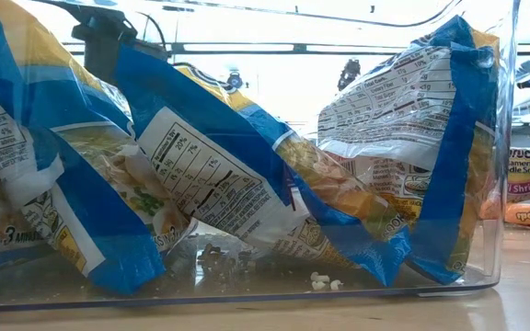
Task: Sort Maruchan noodles
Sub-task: Put the orange noodle pack into the top left transparent bin
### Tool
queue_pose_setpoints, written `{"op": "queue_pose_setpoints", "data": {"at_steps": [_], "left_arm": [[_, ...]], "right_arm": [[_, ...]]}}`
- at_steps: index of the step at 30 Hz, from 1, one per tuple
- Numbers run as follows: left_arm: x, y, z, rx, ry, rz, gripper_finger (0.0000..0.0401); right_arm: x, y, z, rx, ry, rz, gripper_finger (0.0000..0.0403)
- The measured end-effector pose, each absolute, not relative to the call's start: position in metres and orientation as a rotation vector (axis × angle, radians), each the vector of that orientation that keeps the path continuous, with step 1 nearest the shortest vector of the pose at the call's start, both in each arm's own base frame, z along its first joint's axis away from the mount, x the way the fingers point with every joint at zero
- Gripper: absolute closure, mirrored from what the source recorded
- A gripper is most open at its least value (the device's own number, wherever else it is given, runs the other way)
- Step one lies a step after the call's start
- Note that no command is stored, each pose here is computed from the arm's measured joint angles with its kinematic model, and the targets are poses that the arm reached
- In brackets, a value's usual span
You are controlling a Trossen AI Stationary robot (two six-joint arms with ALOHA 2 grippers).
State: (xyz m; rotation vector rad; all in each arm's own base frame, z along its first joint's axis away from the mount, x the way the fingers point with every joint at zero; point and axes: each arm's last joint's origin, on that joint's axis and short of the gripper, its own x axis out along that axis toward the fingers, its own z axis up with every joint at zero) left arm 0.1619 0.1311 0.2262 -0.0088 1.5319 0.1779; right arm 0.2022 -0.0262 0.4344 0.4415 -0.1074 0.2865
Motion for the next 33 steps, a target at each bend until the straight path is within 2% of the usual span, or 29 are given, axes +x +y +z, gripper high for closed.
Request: {"op": "queue_pose_setpoints", "data": {"at_steps": [7, 28, 33], "left_arm": [[0.165, 0.132, 0.244, -0.031, 1.510, 0.180, 0.0211], [0.159, 0.127, 0.250, -0.135, 1.564, 0.201, 0.0211], [0.164, 0.125, 0.276, -0.146, 1.538, 0.233, 0.0211]], "right_arm": [[0.202, -0.026, 0.434, 0.434, -0.108, 0.287, 0.0252], [0.202, -0.026, 0.434, 0.406, -0.104, 0.291, 0.0252], [0.207, -0.028, 0.416, 0.394, 0.044, 0.193, 0.0252]]}}
